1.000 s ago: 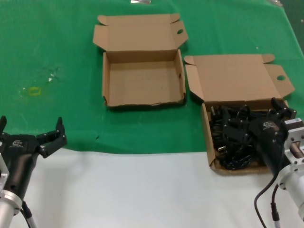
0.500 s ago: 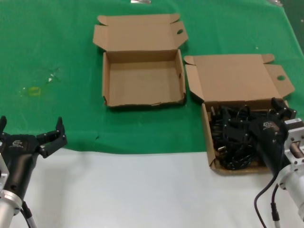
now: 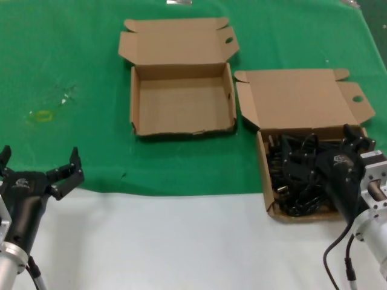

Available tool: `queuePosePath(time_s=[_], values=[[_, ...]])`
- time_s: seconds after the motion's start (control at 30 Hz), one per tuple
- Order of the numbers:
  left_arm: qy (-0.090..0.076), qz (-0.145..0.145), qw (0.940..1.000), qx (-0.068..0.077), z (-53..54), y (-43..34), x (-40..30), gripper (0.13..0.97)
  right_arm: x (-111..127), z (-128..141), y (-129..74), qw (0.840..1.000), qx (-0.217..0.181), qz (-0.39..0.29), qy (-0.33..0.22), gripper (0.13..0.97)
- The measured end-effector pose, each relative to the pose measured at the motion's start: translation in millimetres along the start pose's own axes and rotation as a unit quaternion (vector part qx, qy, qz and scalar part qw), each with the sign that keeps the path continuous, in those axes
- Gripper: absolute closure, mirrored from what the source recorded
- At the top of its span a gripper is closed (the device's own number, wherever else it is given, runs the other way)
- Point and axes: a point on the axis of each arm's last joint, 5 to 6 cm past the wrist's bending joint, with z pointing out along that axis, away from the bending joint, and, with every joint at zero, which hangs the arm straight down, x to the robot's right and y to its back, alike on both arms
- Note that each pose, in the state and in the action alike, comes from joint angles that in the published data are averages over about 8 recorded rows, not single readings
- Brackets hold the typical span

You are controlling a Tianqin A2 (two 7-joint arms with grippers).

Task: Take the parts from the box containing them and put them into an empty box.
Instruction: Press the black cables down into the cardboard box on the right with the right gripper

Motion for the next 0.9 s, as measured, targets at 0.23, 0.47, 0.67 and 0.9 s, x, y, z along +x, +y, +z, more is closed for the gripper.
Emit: queuePosePath(time_s=[0.23, 0.47, 0.67, 0.9], values=[[0.0, 0.0, 1.0, 0.0, 0.0, 0.0, 0.0, 0.247, 2.9, 2.5, -2.5, 1.0, 0.0, -0.01, -0.013, 0.13], [0.0, 0.0, 1.0, 0.0, 0.0, 0.0, 0.0, 0.29, 16.5, 4.8, -17.5, 0.998, 0.008, -0.049, -0.044, 0.13], [0.0, 0.0, 1.0, 0.0, 0.0, 0.0, 0.0, 0.431, 38.7, 5.1, -39.9, 0.991, 0.012, -0.097, -0.09, 0.13], [0.0, 0.0, 1.0, 0.0, 0.0, 0.0, 0.0, 0.589, 68.6, 8.4, -71.8, 0.971, -0.005, -0.167, -0.172, 0.13]])
